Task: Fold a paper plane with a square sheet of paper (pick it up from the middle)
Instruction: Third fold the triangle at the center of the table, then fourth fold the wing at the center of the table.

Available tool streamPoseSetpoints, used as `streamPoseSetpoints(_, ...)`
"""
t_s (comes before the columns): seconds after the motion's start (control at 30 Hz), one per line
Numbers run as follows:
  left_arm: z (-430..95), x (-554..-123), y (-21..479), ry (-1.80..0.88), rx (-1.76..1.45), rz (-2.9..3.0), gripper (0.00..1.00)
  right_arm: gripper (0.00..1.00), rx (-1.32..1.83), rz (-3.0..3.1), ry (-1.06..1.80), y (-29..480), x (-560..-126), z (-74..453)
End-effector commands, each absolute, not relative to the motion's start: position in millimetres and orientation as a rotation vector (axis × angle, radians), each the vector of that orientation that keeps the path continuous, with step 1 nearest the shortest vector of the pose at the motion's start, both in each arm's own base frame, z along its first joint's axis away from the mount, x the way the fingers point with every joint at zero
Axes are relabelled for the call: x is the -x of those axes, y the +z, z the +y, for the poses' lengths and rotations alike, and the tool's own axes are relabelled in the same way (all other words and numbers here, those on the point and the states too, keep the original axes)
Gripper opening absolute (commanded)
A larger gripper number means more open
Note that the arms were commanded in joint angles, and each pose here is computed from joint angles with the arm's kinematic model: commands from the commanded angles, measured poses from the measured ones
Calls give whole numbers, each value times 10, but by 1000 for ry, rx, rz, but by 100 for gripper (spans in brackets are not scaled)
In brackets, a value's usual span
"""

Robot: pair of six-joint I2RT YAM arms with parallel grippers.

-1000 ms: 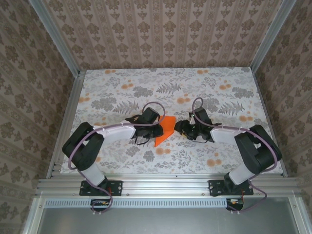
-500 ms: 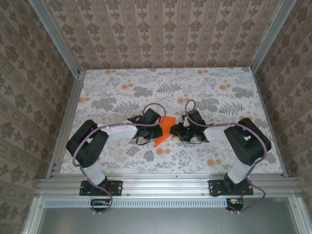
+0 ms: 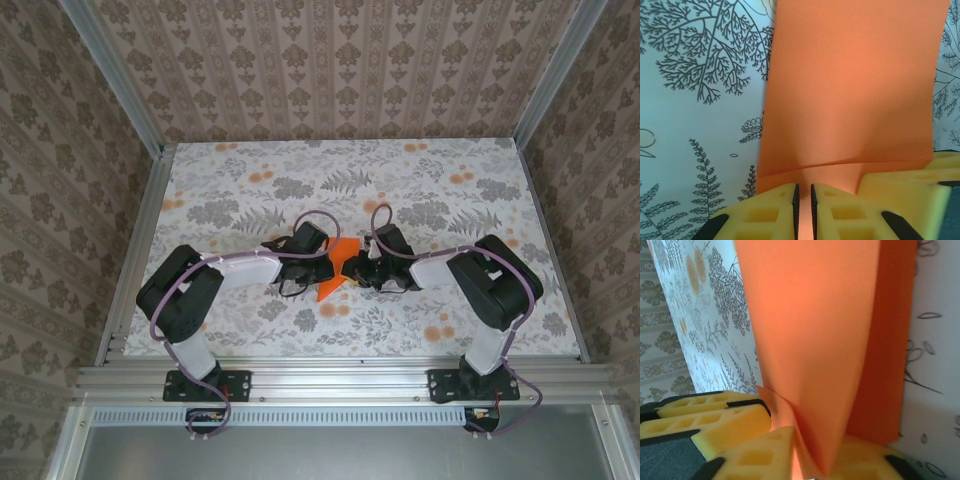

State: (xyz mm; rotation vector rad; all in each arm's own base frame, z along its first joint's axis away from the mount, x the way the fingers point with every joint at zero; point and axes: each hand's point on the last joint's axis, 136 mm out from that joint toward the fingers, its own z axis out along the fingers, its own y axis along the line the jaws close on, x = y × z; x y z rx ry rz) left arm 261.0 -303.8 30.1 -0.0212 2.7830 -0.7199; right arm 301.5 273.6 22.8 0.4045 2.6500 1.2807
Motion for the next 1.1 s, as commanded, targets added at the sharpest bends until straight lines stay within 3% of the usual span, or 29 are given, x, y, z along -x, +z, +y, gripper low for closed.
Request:
streamPoseSetpoints(0.0,-3070,-2608,317,-756,2,2778,16,9,-437,2633,1289,269,-3073,2785)
streamPoseSetpoints(0.13,-3103,-2559,407,-823,-64,2743,22,0,-546,2663,1161,246,-3042,2617)
streamPoseSetpoints(0.4,-3136,-2317,508,-929,-349,2606,50,0,-813,2719,894,332,-2890,2234)
streamPoseSetpoints(0.53,-3228,-2314,685,-972,-485,2479,58,0,-902,2734,848,368,-2853,2179)
streamPoseSetpoints(0.8,-3533,-2207,799,-858,-806,2268,60,0,-1004,2734,801,446,-2852,2131)
streamPoseSetpoints(1.07,-3537,-2240,633,-742,-842,2239,52,0,-1076,2716,830,509,-2873,2124)
